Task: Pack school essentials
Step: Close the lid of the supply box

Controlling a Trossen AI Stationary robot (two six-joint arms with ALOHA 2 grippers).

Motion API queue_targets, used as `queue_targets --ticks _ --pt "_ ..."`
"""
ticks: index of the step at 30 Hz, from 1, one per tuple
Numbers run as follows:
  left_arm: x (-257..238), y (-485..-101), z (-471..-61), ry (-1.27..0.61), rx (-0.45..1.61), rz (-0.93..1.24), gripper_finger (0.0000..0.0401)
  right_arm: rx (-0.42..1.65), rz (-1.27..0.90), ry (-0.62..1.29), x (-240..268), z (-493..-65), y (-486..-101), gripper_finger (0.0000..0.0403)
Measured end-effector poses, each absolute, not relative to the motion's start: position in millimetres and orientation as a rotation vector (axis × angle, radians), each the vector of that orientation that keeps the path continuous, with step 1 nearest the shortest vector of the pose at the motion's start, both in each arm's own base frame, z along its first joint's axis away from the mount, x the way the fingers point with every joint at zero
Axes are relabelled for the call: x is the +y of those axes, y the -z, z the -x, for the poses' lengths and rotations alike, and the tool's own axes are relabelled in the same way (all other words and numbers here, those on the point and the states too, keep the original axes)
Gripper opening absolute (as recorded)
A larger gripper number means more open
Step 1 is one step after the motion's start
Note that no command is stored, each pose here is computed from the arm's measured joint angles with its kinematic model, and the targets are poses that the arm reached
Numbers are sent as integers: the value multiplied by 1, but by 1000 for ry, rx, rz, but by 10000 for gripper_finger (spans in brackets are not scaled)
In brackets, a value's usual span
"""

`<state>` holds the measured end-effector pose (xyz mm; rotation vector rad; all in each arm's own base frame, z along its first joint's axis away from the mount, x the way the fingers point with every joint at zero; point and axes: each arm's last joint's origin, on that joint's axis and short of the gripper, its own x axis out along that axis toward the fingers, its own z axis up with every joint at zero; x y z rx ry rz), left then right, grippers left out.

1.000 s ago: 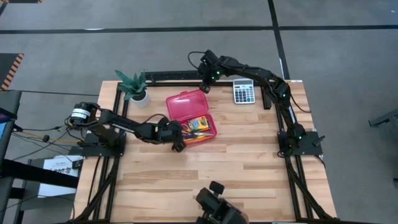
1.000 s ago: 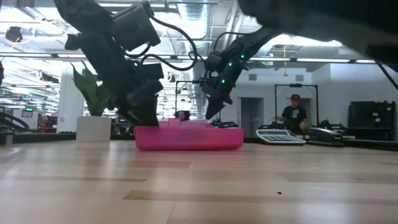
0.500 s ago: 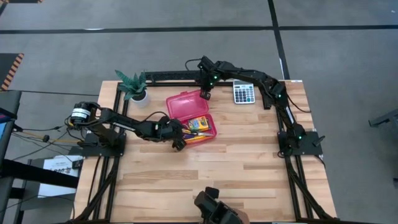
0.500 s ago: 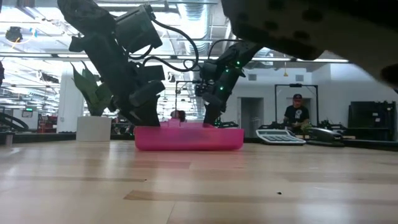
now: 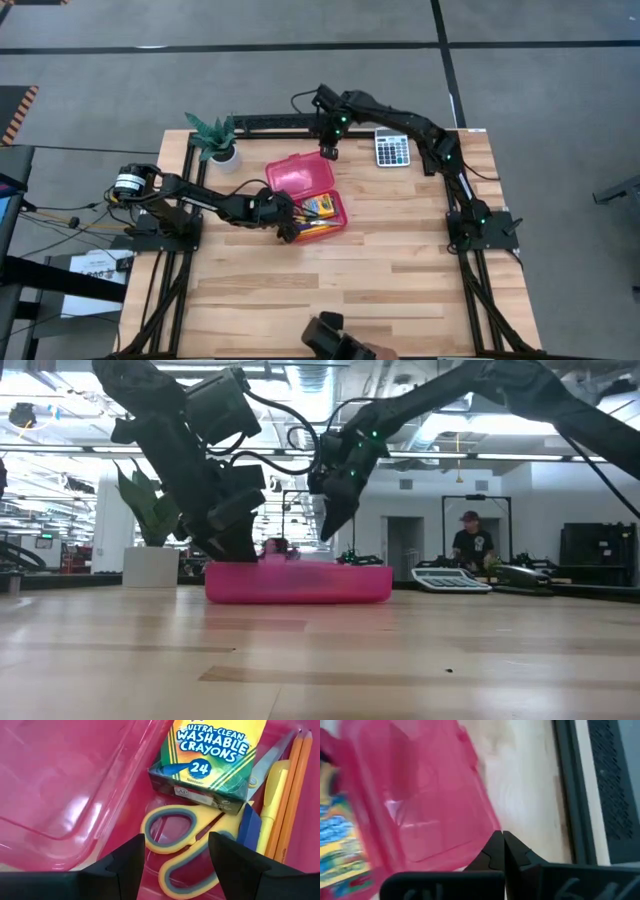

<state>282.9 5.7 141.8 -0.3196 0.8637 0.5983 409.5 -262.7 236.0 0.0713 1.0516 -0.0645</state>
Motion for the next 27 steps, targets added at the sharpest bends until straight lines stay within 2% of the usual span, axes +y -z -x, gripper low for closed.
queue_targets --ticks 6,15,18,23,27 --pt "6 -144 -286 -592 830 331 208 1042 -61 -14 -247 -416 -250 1" --pt "6 -144 -287 -588 819 338 208 939 61 152 -274 -426 -243 1" --pt "5 -144 -286 -589 820 349 208 952 47 153 -278 -429 -230 1" --pt "5 -144 -287 -591 813 359 208 1093 -34 95 -278 -429 -190 1" --pt "5 -144 -287 -591 811 358 208 1160 -52 52 -271 -427 -182 1"
